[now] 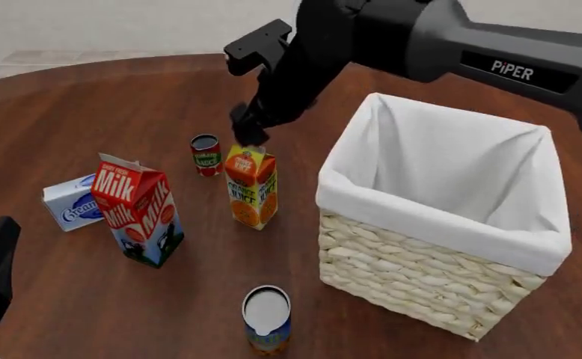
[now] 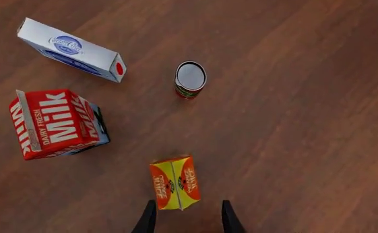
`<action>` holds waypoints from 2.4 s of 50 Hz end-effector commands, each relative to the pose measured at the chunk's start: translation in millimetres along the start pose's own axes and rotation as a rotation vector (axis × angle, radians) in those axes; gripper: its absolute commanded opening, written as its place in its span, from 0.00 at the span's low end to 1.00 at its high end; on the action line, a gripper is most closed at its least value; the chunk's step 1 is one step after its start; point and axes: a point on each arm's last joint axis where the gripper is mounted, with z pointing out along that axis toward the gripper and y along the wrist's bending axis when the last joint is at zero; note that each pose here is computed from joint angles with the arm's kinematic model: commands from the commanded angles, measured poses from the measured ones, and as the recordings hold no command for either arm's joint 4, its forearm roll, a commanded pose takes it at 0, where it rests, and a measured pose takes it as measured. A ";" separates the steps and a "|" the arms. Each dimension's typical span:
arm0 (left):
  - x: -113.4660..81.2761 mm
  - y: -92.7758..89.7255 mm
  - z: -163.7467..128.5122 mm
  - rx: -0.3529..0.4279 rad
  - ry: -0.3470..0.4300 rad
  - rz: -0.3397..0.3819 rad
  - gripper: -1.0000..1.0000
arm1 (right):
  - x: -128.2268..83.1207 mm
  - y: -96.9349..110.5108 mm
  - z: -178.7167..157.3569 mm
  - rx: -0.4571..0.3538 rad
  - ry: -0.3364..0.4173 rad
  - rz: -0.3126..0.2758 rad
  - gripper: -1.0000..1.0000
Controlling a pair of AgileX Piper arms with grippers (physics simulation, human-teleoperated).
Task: Pick up the orange juice, and put it in the basket.
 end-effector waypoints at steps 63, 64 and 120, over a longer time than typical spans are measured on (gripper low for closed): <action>0.0 0.0 0.0 0.000 0.000 0.000 1.00 | 25.3 8.9 87.9 -0.054 0.196 -0.141 1.00; 0.0 0.0 0.0 0.000 0.000 0.000 1.00 | 26.4 9.1 88.9 -0.055 0.197 -0.142 1.00; 0.0 0.0 0.0 0.000 0.000 0.000 1.00 | -26.1 40.1 -105.4 -0.068 -0.010 -0.178 0.00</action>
